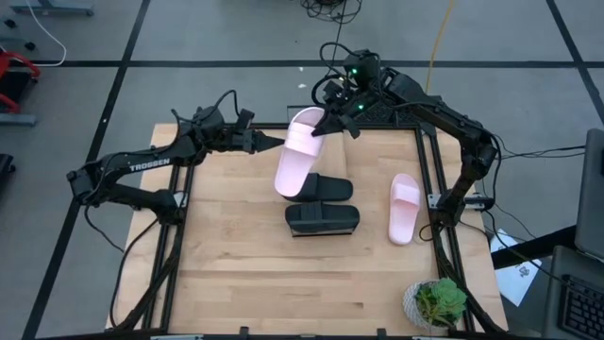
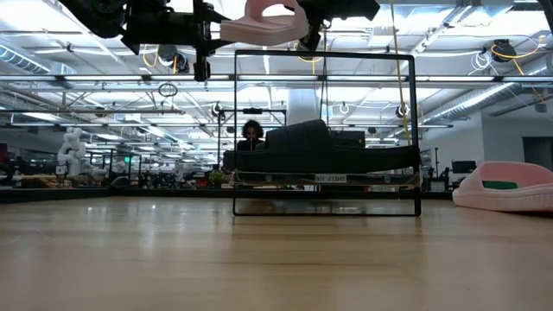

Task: Pick and place slides into the shelf
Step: Put the left pink slide on the shelf

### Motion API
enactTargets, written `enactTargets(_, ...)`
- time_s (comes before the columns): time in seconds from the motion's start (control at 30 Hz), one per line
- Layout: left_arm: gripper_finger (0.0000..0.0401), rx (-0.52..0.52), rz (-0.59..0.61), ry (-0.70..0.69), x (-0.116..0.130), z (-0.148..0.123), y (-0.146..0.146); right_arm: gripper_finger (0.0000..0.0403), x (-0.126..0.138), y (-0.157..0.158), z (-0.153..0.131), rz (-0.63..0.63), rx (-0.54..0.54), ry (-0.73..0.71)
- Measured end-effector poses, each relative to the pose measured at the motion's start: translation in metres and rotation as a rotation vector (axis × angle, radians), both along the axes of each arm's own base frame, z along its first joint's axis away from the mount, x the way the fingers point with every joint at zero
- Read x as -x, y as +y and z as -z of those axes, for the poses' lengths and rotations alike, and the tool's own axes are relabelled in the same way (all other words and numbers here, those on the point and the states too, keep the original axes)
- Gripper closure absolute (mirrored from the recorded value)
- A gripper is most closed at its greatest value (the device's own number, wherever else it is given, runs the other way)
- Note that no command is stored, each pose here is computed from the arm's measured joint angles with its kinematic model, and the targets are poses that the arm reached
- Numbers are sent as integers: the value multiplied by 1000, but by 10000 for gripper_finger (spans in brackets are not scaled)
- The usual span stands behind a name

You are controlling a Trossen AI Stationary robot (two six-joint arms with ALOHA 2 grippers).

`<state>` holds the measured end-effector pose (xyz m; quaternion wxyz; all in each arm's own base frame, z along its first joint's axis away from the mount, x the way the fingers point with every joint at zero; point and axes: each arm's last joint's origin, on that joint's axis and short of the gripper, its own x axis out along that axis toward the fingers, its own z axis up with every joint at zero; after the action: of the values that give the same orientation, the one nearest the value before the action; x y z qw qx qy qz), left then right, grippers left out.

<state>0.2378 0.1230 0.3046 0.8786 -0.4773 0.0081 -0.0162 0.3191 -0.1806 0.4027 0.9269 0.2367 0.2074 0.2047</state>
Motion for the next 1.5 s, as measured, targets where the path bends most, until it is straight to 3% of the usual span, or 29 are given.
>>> enactTargets(0.27, 213, 5, -3, 4, 0, 0, 0, 403, 0, 0, -1, -1, 3, -5)
enactTargets(0.47, 179, -27, -33, 3, 4, 0, 8, 403, 0, 0, 0, 4, -1, 0)
enactTargets(0.8, 176, -8, 9, 5, 11, 1, 17, 403, 0, 0, 0, 6, -6, 7)
enactTargets(1.17, 176, 49, 171, 23, 5, 2, 3, 403, 10, -19, -2, 74, -16, -1)
enactTargets(1.5, 176, 46, 129, 77, 1, 8, -4, 403, 9, -26, -10, 99, -2, -72)
